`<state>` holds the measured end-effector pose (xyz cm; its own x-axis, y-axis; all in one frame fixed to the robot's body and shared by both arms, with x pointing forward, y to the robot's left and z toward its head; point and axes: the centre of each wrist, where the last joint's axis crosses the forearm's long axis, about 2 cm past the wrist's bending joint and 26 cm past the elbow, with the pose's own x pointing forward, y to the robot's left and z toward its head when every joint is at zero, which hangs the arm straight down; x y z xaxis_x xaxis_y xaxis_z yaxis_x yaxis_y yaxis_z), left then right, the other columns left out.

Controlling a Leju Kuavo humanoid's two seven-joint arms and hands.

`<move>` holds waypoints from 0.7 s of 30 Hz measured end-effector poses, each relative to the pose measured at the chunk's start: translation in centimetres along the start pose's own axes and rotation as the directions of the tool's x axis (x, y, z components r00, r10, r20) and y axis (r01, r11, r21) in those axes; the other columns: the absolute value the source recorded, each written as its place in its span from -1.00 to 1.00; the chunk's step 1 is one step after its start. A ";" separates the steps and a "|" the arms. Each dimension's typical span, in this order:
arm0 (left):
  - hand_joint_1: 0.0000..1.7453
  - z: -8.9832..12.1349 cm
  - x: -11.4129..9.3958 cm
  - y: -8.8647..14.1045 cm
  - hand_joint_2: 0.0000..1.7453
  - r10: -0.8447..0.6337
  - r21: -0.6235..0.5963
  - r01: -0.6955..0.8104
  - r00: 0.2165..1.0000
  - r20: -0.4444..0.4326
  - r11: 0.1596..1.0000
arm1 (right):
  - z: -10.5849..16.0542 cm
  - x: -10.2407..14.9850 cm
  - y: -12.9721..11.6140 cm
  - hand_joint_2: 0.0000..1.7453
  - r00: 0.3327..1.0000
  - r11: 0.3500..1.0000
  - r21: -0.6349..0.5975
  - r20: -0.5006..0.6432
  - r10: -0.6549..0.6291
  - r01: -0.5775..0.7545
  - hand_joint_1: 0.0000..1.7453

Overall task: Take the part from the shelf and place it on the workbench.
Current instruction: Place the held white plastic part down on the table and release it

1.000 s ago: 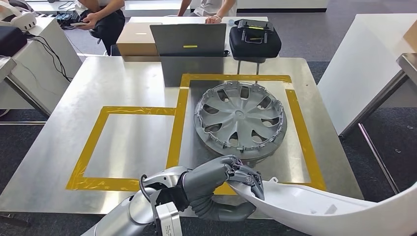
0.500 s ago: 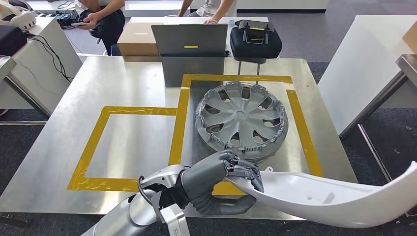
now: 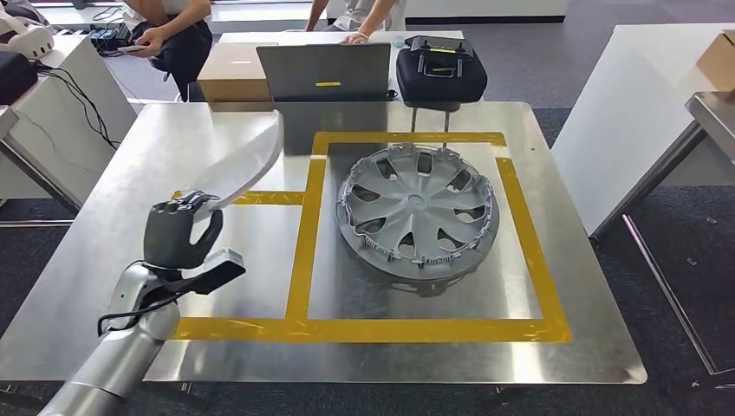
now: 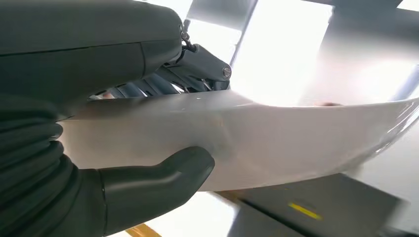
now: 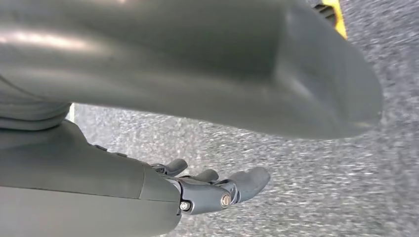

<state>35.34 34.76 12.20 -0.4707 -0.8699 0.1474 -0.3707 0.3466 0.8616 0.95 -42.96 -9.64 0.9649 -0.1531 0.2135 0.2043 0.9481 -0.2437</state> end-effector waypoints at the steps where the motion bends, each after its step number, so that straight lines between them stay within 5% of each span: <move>1: 1.00 1.2 -2.0 0.3 1.00 -0.020 -0.007 0.019 0.999 -0.031 1.000 | 0.0 -0.1 0.0 -1.00 1.000 1.000 0.000 -0.003 0.003 -0.003 -1.00; 3: 1.00 3.0 -4.2 0.5 1.00 -0.022 -0.036 0.019 0.996 -0.090 0.999 | 0.0 -0.1 0.1 -1.00 1.000 1.000 0.002 -0.002 0.005 -0.005 -1.00; 7: 1.00 5.1 -5.4 0.3 1.00 0.047 -0.070 -0.060 0.983 -0.180 0.996 | 0.0 0.4 0.3 -1.00 1.000 1.000 0.007 0.008 0.010 -0.010 -1.00; 21: 1.00 6.3 -7.0 0.2 1.00 -0.070 -0.091 0.049 0.969 -0.238 0.995 | -0.1 1.0 0.5 -1.00 1.000 1.000 0.008 0.017 0.016 -0.016 -1.00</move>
<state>33.48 43.12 8.32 -0.2393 -0.9504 0.1986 -0.3189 0.2701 0.9085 2.09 -42.64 -9.65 0.9650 -0.1334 0.2256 0.1877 0.9526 -0.2395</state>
